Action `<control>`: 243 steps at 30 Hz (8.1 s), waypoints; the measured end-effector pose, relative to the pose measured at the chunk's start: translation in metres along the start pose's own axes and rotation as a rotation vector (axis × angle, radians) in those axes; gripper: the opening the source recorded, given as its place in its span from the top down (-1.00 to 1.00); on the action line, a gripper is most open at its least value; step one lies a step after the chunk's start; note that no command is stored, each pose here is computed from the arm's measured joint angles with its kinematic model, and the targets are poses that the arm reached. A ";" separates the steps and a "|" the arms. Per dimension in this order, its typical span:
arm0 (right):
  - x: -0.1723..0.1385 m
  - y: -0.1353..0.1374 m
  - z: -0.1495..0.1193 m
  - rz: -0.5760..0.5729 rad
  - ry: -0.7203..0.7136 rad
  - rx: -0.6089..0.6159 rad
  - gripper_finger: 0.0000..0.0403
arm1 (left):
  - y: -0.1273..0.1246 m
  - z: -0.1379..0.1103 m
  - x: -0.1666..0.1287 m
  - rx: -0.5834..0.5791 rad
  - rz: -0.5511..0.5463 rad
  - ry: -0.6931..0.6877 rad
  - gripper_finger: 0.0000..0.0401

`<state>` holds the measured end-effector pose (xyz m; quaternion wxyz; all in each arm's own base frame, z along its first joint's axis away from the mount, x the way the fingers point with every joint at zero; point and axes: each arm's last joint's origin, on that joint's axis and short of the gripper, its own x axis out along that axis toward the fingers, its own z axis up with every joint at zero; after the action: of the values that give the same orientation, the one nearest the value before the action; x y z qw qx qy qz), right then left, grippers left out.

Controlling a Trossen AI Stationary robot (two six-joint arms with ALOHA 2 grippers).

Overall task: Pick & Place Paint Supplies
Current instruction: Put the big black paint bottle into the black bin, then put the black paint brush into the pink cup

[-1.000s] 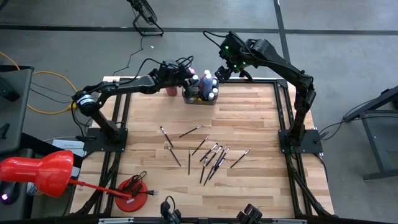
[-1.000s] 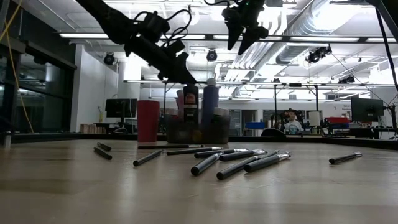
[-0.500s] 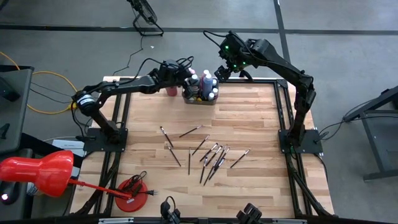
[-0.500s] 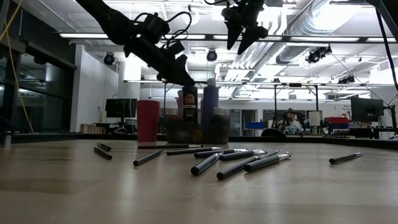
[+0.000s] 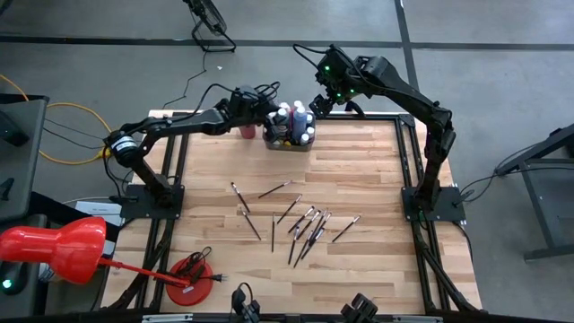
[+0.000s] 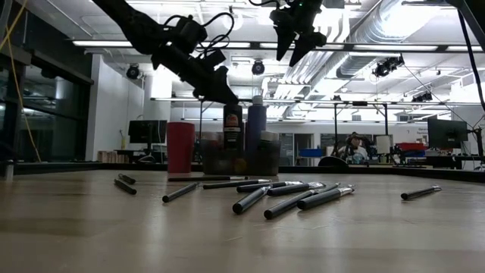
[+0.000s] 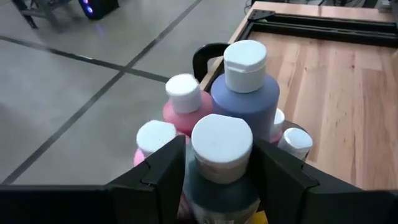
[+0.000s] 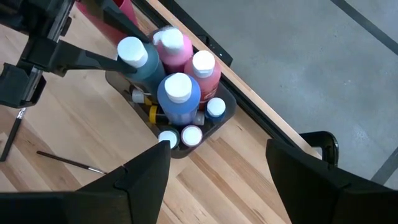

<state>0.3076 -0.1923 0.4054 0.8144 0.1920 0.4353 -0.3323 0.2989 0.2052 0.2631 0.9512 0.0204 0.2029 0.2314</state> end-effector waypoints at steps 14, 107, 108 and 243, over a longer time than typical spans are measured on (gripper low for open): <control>0.000 0.000 0.000 0.000 0.001 0.000 -0.28 | 0.007 0.041 -0.007 0.135 0.013 -0.051 0.14; 0.021 0.071 -0.323 -0.054 0.404 0.920 -0.05 | -0.110 -0.035 -0.149 0.109 0.060 0.319 0.14; 0.024 0.072 -0.325 -0.069 0.417 0.939 -0.02 | -0.111 -0.033 -0.149 0.132 0.042 0.305 0.14; -0.060 0.038 -0.146 0.720 -0.785 -0.112 0.98 | -0.131 0.066 -0.120 -0.156 -0.282 -0.426 -0.36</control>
<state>0.2259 -0.0554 0.3765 0.9874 0.1468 0.0218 -0.0549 0.2846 0.0379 0.3513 0.9941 -0.0332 -0.0194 0.1018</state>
